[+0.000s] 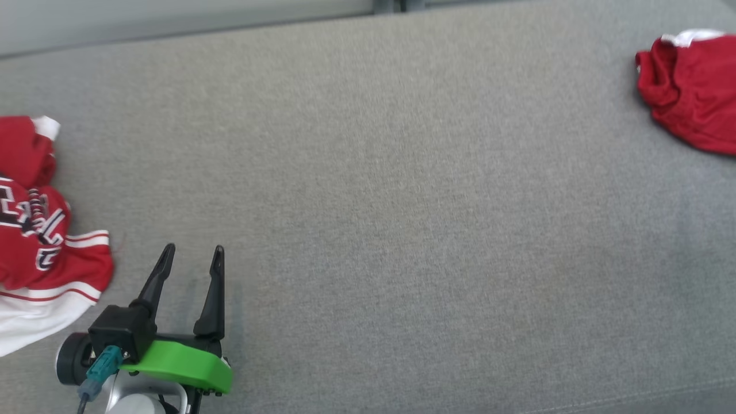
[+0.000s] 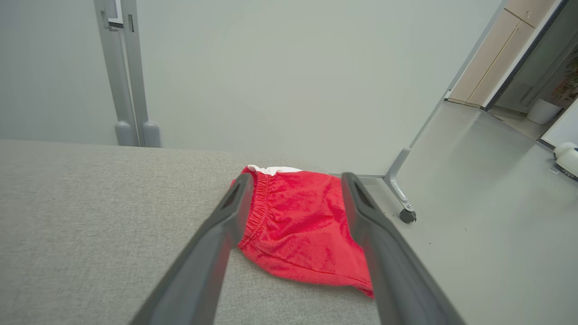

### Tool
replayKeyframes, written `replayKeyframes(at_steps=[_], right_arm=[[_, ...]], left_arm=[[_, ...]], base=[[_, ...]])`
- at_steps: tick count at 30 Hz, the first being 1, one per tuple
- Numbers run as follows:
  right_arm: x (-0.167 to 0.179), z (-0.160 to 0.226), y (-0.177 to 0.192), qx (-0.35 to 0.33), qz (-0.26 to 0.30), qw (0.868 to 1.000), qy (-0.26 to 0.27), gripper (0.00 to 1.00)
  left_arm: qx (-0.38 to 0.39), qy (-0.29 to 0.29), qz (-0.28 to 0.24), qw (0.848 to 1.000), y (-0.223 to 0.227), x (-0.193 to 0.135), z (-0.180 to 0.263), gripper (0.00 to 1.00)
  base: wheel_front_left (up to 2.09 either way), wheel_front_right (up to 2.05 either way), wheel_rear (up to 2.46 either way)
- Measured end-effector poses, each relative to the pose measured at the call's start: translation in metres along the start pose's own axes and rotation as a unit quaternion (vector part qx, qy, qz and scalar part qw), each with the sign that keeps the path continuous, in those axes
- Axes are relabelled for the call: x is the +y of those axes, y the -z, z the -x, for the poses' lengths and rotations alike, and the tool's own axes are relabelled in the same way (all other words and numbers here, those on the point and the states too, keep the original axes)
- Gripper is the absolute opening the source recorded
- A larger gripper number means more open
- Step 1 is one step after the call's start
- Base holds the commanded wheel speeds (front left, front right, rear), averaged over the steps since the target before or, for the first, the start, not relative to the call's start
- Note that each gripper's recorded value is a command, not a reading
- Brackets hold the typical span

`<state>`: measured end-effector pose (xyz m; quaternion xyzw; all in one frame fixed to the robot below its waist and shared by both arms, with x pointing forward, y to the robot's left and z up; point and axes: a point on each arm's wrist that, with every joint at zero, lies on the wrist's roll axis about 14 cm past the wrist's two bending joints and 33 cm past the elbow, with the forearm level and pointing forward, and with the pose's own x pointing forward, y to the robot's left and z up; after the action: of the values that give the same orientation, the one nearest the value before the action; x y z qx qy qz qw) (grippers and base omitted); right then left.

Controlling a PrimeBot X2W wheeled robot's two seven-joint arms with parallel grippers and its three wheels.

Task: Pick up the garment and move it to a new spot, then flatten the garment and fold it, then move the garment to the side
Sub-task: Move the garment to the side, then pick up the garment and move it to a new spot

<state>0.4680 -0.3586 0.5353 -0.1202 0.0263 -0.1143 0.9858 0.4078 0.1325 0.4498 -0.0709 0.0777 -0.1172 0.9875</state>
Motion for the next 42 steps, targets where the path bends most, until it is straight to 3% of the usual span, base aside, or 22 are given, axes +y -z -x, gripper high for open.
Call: replayKeyframes(at_steps=[6, 13, 27, 42], right_arm=[[0.027, 0.065, -0.007, -0.038, -0.034, 0.998, -0.039, 1.00], [0.078, 0.104, -0.011, -0.065, -0.052, 0.992, -0.092, 1.00], [0.159, 0.137, 0.017, -0.034, -0.088, 0.981, -0.171, 1.00], [0.197, 0.154, 0.021, -0.025, -0.091, 0.971, -0.219, 1.00]], left_arm=[[-0.011, -0.045, -0.003, 0.999, -0.008, 0.017, 0.029, 1.00], [-0.029, -0.102, 0.004, 0.994, -0.013, 0.042, 0.060, 1.00], [-0.048, -0.207, 0.019, 0.977, -0.006, 0.090, 0.124, 1.00], [-0.084, -0.217, 0.016, 0.972, -0.020, 0.099, 0.145, 1.00]], base=[[0.00, 0.00, 0.00], [0.00, 0.00, 0.00], [0.00, 0.00, 0.00], [0.00, 0.00, 0.00]])
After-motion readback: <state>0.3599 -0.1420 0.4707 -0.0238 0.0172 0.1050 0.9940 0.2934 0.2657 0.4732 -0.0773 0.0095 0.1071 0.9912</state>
